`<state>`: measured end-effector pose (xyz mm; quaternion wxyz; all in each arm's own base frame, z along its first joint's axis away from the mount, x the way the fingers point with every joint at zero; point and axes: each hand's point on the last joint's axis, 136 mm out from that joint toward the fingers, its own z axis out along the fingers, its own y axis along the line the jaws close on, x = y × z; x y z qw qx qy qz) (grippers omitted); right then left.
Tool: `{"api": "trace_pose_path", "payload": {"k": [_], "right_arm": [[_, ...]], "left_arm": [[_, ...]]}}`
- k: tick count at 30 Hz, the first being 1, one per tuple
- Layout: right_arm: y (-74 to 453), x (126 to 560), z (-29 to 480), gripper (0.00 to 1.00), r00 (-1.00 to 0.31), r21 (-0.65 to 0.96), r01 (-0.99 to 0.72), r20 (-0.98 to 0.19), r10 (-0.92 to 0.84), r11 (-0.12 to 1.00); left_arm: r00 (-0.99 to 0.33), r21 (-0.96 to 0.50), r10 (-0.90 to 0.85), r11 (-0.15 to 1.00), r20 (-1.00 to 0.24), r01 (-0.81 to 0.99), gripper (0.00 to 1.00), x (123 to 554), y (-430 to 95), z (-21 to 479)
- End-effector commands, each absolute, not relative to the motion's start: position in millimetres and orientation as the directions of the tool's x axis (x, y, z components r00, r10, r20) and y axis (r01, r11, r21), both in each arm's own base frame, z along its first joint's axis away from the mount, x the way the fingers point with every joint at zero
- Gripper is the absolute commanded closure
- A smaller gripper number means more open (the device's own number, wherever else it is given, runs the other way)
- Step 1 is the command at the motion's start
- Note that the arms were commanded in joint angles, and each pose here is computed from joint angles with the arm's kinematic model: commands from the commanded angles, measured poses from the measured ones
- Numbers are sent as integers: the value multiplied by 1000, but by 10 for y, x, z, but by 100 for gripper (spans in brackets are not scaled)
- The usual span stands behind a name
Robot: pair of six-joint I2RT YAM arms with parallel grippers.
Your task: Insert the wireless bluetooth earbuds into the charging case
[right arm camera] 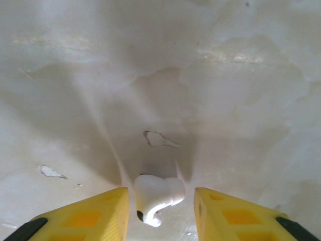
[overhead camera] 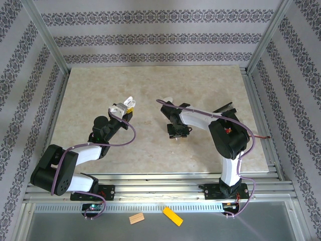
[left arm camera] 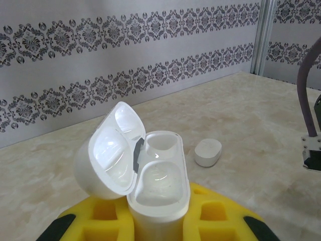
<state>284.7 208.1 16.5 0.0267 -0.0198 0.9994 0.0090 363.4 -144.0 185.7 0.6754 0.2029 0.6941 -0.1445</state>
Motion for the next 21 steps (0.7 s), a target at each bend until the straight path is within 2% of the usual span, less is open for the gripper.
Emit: {"api": "trace_pose_path", "payload": {"k": [1, 9, 13, 21], "right_arm": [[2093, 2898, 267, 59, -997, 50, -56, -57, -53, 997], [2031, 2902, 259, 58, -986, -13, -162, 42, -162, 987], [2068, 2905, 219, 60, -979, -5, -182, 91, -181, 983], [2093, 2929, 169, 66, -976, -11, -188, 117, -185, 982]], "left_arm": [[24, 91, 90, 876, -996, 473, 100, 3634, -1410, 1925], [25, 97, 97, 877, -995, 471, 100, 3626, -1402, 1936], [19, 102, 105, 876, -994, 471, 100, 3640, -1404, 1909], [17, 105, 111, 875, -994, 473, 100, 3650, -1409, 1904]]}}
